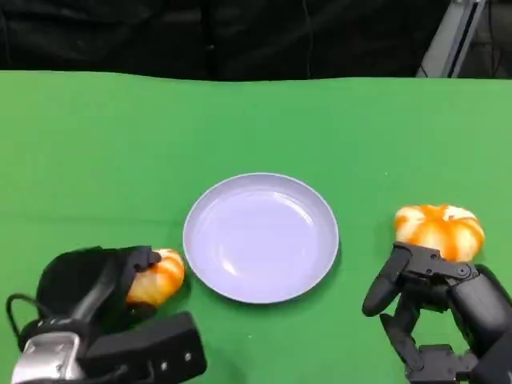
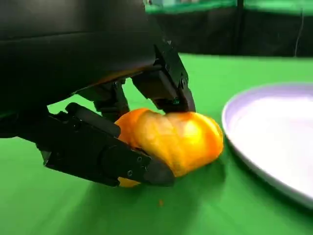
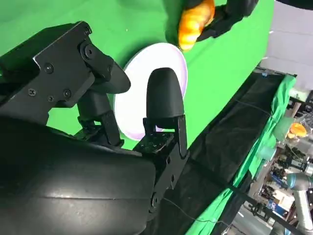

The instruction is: Grasp the bread from the table and place it into the plate.

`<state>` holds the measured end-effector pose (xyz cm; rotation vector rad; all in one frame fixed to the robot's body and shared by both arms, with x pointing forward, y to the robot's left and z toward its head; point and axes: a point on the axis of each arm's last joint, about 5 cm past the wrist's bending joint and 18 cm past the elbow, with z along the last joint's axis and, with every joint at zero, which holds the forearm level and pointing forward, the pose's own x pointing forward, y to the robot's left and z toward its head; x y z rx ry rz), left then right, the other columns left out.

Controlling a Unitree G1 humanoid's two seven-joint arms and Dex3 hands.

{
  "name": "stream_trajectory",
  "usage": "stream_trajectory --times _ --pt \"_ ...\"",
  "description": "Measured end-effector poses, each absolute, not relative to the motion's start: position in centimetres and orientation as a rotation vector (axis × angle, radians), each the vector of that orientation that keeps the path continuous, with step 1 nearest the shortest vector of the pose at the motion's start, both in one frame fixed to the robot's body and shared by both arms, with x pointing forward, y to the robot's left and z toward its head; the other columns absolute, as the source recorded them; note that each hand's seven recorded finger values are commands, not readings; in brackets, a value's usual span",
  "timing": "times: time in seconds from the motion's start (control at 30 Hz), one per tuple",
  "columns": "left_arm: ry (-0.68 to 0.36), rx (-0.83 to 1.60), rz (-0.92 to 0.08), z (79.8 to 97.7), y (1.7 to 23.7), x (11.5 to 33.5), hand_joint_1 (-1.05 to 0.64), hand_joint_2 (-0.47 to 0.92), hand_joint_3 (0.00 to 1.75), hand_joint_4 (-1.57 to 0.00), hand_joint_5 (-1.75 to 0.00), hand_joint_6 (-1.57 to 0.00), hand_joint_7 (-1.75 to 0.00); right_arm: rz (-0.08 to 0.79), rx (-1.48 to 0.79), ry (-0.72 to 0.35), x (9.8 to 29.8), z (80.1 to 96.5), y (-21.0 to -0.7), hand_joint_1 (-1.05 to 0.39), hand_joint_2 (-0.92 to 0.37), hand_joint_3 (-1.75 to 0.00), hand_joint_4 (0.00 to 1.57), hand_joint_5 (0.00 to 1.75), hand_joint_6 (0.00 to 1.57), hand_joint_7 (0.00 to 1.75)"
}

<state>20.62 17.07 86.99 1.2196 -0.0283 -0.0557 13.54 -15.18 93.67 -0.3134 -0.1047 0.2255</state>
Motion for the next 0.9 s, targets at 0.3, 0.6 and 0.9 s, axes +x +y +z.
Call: stream_trajectory --times 0.3,0.6,0.9 --pt "-0.172 1.175 0.143 88.1 17.6 20.1 -0.19 0.52 1.01 -0.87 -1.75 -0.67 -1.74 0.22 -0.313 -0.103 13.6 93.8 -15.2 0.07 -0.44 -1.19 0.77 1.61 0.7 1.39" --pt "-0.323 1.0 0.16 90.6 16.6 20.3 -0.14 0.36 1.25 -0.89 -1.75 -0.77 -1.58 0.22 -0.312 -0.103 13.5 93.8 -15.2 0.05 -0.44 -1.18 0.76 1.61 0.7 1.39" --pt "-0.466 0.954 0.056 92.2 13.6 22.7 -0.17 0.32 1.33 -0.88 -1.75 -0.75 -1.6 0.222 -0.311 -0.099 13.4 93.8 -15.1 0.06 -0.43 -1.18 0.75 1.63 0.7 1.39"
